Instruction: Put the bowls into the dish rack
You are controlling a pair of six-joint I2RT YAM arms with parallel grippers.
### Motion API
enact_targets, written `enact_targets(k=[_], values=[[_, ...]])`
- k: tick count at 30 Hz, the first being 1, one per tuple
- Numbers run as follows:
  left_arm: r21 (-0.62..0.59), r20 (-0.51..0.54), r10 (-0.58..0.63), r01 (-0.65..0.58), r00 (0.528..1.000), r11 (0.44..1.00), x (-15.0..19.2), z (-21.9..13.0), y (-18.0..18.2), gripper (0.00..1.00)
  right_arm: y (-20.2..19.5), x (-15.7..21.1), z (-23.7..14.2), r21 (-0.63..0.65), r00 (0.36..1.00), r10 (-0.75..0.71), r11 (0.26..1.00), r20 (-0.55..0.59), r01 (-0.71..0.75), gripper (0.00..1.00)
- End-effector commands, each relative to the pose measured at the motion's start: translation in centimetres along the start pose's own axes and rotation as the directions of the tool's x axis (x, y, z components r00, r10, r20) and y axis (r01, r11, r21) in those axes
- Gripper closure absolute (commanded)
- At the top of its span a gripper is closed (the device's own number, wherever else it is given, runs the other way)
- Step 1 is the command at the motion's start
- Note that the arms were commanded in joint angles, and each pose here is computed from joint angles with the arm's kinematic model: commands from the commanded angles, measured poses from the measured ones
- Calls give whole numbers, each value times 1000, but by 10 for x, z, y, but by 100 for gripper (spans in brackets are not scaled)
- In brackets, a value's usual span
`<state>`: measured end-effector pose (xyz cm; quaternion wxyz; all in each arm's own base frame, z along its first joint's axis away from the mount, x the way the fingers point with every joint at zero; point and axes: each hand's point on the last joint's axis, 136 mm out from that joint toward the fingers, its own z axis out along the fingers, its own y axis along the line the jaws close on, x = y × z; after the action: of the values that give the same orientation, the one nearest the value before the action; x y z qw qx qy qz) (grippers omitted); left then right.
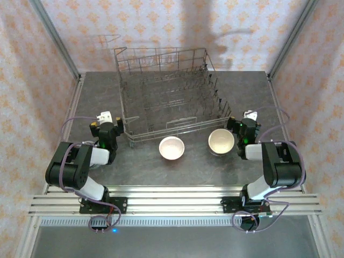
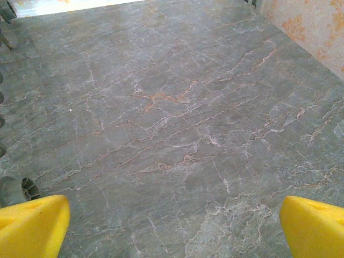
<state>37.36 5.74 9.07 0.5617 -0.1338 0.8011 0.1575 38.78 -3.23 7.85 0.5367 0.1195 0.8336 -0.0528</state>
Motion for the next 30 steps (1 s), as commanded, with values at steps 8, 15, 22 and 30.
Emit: enact_targets(k=[8, 15, 22, 30], values=[[20, 41, -32, 31, 999, 999, -15, 3, -4, 1, 9, -11, 0, -39, 1000, 15, 999, 28, -14, 0], [25, 36, -34, 33, 999, 999, -15, 4, -4, 0, 9, -10, 1, -41, 1000, 14, 999, 23, -14, 0], [49, 53, -51, 49, 997, 998, -18, 1, -3, 1, 5, -15, -3, -22, 999, 30, 999, 41, -29, 0], [23, 77, -117, 116, 990, 993, -45, -20, 18, 1, -17, -51, -33, 92, 992, 80, 992, 95, -88, 0]])
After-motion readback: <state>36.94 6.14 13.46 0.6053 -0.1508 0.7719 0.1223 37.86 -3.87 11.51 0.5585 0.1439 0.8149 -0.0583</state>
